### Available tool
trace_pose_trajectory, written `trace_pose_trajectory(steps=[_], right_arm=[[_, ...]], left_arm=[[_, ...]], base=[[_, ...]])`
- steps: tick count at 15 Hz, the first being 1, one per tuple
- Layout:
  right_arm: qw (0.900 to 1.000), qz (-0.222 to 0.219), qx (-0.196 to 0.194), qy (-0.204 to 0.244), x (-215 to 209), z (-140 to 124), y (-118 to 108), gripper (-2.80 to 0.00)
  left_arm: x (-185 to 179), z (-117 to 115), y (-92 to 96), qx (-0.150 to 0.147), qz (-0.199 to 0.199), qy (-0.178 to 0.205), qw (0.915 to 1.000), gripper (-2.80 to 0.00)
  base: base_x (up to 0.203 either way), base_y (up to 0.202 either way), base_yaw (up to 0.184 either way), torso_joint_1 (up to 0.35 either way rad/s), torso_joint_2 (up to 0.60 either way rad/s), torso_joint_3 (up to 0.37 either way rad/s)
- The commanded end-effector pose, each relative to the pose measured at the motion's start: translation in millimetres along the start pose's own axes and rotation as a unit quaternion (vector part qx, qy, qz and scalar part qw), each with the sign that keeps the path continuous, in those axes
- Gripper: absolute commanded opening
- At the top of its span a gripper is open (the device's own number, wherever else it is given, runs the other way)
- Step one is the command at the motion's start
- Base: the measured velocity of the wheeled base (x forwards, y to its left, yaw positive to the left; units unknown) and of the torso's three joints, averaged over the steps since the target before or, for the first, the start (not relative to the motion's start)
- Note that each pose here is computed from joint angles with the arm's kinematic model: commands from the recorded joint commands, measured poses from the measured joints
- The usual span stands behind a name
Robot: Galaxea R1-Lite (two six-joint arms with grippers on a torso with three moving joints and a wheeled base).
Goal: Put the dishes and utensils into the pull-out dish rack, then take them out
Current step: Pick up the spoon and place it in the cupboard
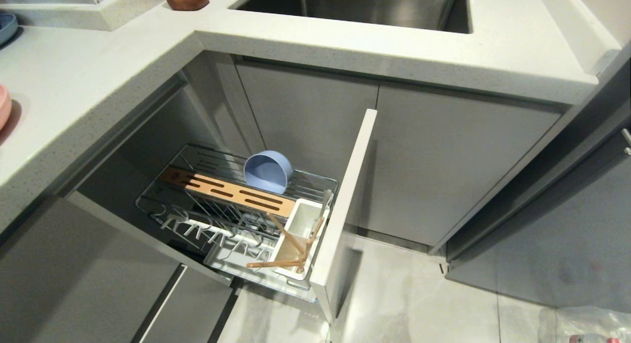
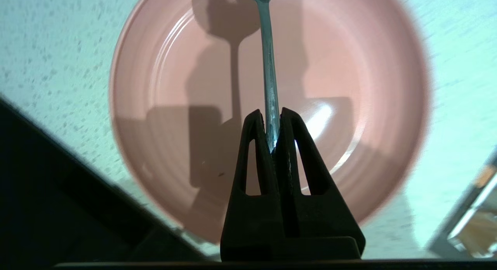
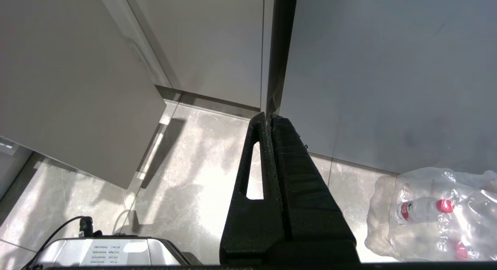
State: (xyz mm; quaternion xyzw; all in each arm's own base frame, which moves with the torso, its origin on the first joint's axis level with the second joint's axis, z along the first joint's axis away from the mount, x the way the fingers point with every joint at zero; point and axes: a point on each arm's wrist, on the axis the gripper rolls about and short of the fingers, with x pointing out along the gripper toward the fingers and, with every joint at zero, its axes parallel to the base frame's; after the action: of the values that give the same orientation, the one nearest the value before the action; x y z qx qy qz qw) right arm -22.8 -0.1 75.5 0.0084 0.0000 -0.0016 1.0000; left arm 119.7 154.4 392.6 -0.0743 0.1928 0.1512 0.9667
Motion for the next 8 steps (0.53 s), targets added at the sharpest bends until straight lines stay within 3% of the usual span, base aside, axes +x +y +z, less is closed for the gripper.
trace_pose_trajectory(steps=[1,5,8], right_arm=[[1.0,0.0,0.0,0.001,0,0,0,-2.8],[1.0,0.0,0.0,0.001,0,0,0,-2.8],[1.0,0.0,0.0,0.001,0,0,0,-2.8]], left_arm=[[-10,4,-10.5,-0.003,-0.005,-0.016,0.9999,-2.8],[-23,6,-41.0,-0.077,-0.041,-0.029,0.9957,-2.8],[-35,4,-70.4,-0.118,-0.09,-0.023,0.9886,-2.8]], base=[[0.0,0.0,0.0,0.0,0.0,0.0],[0.0,0.0,0.0,0.0,0.0,0.0],[0.0,0.0,0.0,0.0,0.0,0.0]])
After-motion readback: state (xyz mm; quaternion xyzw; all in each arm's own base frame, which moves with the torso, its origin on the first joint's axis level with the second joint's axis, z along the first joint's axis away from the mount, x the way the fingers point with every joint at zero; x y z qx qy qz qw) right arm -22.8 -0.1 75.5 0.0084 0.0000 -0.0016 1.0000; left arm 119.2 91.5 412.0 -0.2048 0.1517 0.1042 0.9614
